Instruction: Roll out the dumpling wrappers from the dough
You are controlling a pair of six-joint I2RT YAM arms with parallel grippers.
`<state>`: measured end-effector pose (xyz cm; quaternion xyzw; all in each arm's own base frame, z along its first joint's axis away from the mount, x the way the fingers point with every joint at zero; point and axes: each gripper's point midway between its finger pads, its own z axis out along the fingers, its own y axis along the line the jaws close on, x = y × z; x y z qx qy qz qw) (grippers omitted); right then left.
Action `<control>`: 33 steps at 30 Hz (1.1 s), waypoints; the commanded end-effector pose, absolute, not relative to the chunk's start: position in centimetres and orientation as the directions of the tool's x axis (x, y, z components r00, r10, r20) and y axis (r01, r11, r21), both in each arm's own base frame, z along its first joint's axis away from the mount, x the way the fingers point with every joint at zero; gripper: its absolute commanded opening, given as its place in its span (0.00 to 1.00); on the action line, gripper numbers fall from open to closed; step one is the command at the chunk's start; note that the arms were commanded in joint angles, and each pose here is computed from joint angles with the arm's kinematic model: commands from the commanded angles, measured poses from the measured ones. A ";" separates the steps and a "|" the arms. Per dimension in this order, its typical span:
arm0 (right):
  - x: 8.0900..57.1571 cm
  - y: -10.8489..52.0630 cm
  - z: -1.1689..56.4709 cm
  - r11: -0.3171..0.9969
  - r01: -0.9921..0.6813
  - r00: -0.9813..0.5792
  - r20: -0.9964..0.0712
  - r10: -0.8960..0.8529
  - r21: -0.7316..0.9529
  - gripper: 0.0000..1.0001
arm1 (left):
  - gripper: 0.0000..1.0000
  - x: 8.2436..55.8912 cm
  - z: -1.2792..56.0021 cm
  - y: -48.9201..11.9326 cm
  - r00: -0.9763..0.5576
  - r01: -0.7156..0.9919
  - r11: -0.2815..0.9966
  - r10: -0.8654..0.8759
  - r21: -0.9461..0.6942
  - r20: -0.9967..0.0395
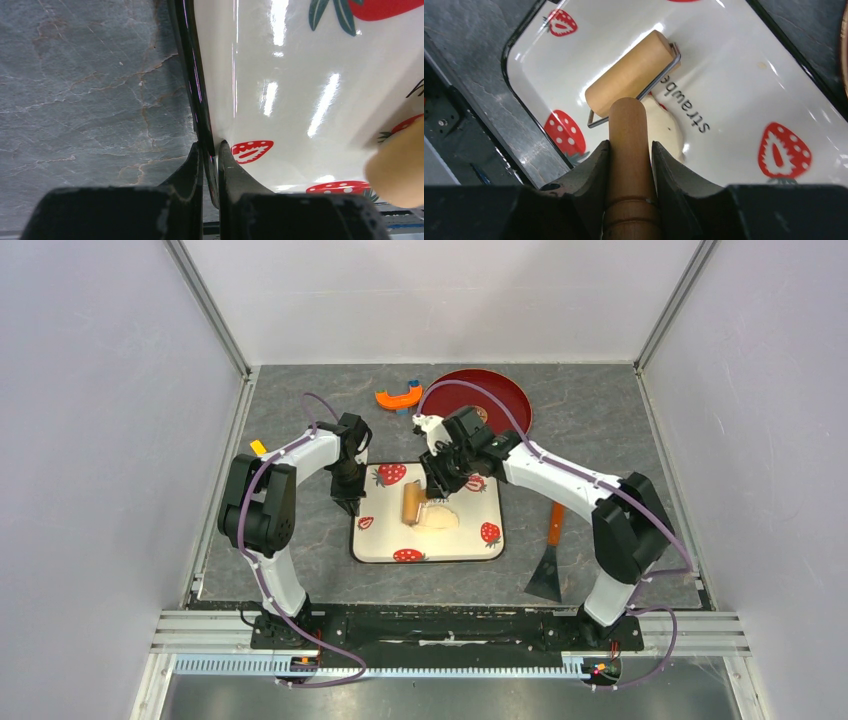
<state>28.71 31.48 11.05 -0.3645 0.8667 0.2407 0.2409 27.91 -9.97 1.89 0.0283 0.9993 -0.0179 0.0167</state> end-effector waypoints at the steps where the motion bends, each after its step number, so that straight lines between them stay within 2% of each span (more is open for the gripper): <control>1: 25.3 29.1 3.0 0.649 -0.722 -0.686 -0.376 -0.623 0.241 0.00 | 0.02 26.7 -0.7 -11.6 -0.994 0.109 0.992 0.110 -0.059 0.009; 10: 25.6 27.6 2.5 0.665 -0.727 -0.676 -0.344 -0.651 0.170 0.00 | 0.02 26.8 -0.6 -11.7 -0.993 0.117 0.991 0.118 -0.056 0.009; 14: 26.0 30.1 5.7 0.606 -0.759 -0.643 -0.426 -0.636 0.239 0.00 | 0.02 26.8 -0.6 -11.7 -0.993 0.118 0.991 0.118 -0.057 0.007; 20: 26.6 35.1 13.6 0.487 -0.786 -0.614 -0.582 -0.534 0.382 0.00 | 0.02 26.8 -0.7 -11.6 -0.993 0.119 0.992 0.119 -0.051 0.010; 26: 27.6 37.1 19.8 0.442 -0.805 -0.582 -0.675 -0.454 0.396 0.00 | 0.02 26.7 -0.7 -11.6 -0.992 0.121 0.991 0.122 -0.050 0.012; 33: 28.1 34.1 17.5 0.551 -0.767 -0.617 -0.615 -0.490 0.330 0.00 | 0.02 26.8 -0.8 -11.7 -0.993 0.120 0.991 0.121 -0.052 0.013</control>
